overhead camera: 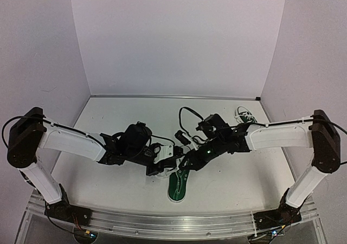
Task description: Tie the shoes
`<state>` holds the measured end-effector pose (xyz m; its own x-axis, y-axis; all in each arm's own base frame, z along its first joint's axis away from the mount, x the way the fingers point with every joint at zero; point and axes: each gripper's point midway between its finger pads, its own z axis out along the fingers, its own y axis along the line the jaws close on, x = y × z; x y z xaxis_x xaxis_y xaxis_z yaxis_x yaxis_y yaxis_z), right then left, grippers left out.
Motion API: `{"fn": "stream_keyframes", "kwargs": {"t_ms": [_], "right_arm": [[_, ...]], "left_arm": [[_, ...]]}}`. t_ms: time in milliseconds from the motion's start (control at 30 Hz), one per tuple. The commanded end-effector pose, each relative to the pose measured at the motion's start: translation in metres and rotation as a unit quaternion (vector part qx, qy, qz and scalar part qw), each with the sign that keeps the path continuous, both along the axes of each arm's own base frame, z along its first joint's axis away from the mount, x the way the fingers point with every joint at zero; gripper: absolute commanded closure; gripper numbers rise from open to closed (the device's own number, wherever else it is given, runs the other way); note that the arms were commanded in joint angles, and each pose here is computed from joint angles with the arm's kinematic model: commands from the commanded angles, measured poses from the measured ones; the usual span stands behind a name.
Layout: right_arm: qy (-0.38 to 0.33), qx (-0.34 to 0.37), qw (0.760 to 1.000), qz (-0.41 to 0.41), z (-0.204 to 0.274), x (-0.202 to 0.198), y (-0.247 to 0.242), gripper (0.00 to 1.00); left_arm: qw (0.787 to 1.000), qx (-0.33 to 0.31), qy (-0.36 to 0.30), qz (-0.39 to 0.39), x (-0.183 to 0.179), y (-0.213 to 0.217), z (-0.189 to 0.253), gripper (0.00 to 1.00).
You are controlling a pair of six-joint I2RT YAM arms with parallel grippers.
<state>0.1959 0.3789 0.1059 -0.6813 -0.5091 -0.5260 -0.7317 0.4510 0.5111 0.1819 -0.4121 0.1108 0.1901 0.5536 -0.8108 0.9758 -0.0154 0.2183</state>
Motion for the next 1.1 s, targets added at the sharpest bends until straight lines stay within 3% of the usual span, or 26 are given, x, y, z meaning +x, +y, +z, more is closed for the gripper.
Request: {"fn": "stream_keyframes", "kwargs": {"t_ms": [0,133,433,667,767,1067], "right_arm": [[-0.011,0.013,1.000,0.007,0.009,0.002,0.005,1.00],[-0.021,0.007,1.000,-0.004,0.008,0.003,-0.002,1.00],[-0.039,0.007,0.999,-0.017,0.014,0.005,-0.009,1.00],[-0.043,0.027,0.999,-0.014,0.023,0.001,-0.008,1.00],[-0.047,0.037,0.998,-0.012,0.029,0.002,-0.006,1.00],[-0.044,0.038,0.998,-0.008,0.029,0.004,0.000,1.00]], "left_arm": [[1.000,-0.018,-0.010,-0.002,0.001,-0.006,0.013,1.00],[1.000,-0.014,-0.013,0.012,0.006,-0.004,0.014,0.98],[0.996,-0.016,-0.006,0.093,0.038,0.038,0.026,0.71],[0.985,0.027,-0.007,0.168,0.080,0.079,-0.001,0.69],[0.984,0.036,0.015,0.171,0.087,0.080,-0.017,0.70],[0.987,0.019,0.110,0.117,0.072,0.053,-0.037,0.57]]}}
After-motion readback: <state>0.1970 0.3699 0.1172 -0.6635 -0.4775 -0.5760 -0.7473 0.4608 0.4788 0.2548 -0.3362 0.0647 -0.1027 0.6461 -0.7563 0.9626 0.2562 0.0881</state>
